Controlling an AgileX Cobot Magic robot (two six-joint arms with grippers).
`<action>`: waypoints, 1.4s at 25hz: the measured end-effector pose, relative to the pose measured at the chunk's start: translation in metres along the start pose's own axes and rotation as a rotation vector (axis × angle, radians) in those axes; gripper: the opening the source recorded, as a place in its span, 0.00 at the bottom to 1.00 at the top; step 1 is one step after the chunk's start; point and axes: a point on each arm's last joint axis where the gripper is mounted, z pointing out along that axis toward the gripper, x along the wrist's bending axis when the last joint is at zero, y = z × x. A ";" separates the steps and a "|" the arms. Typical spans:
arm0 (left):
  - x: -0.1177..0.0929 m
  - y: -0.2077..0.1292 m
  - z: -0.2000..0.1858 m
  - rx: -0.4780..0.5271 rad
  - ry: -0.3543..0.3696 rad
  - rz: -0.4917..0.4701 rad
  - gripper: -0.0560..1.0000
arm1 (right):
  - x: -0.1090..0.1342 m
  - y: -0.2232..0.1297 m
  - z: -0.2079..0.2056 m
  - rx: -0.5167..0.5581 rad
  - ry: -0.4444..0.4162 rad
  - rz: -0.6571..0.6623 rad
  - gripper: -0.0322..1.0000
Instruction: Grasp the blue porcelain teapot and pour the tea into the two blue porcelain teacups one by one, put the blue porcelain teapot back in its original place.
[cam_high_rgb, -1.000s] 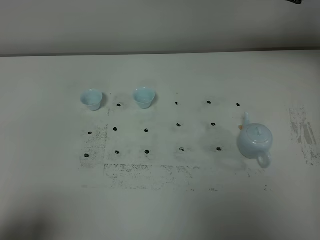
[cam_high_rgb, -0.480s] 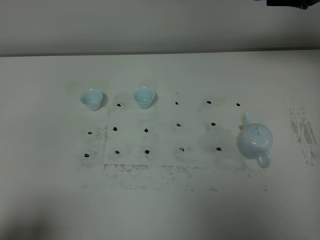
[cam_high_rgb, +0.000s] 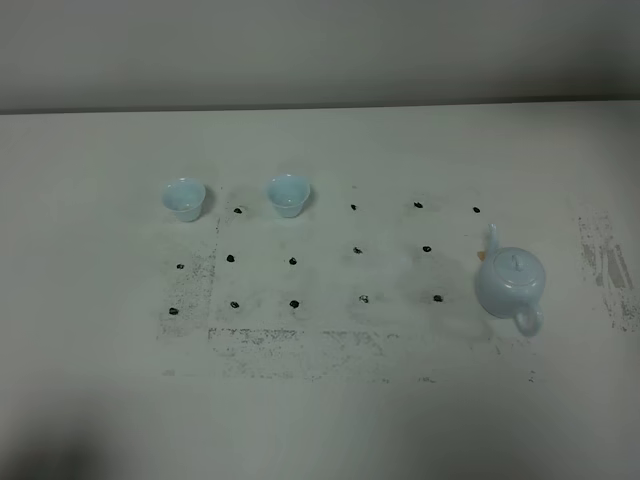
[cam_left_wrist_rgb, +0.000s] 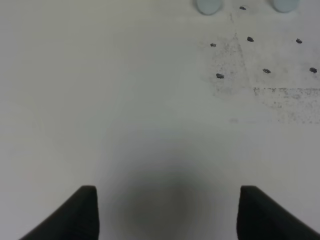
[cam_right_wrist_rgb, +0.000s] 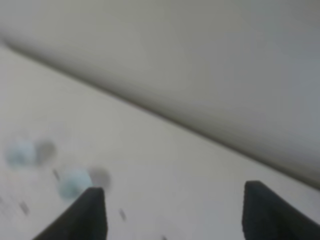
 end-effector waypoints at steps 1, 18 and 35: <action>0.000 0.000 0.000 0.000 0.000 0.000 0.62 | 0.006 -0.002 0.002 0.054 -0.048 -0.024 0.61; 0.000 0.000 0.000 0.000 0.000 0.000 0.62 | 0.015 -0.096 0.082 0.556 -0.280 0.178 0.61; 0.000 0.000 0.000 0.000 0.000 0.000 0.62 | 0.061 -0.194 0.006 0.694 -0.348 0.254 0.61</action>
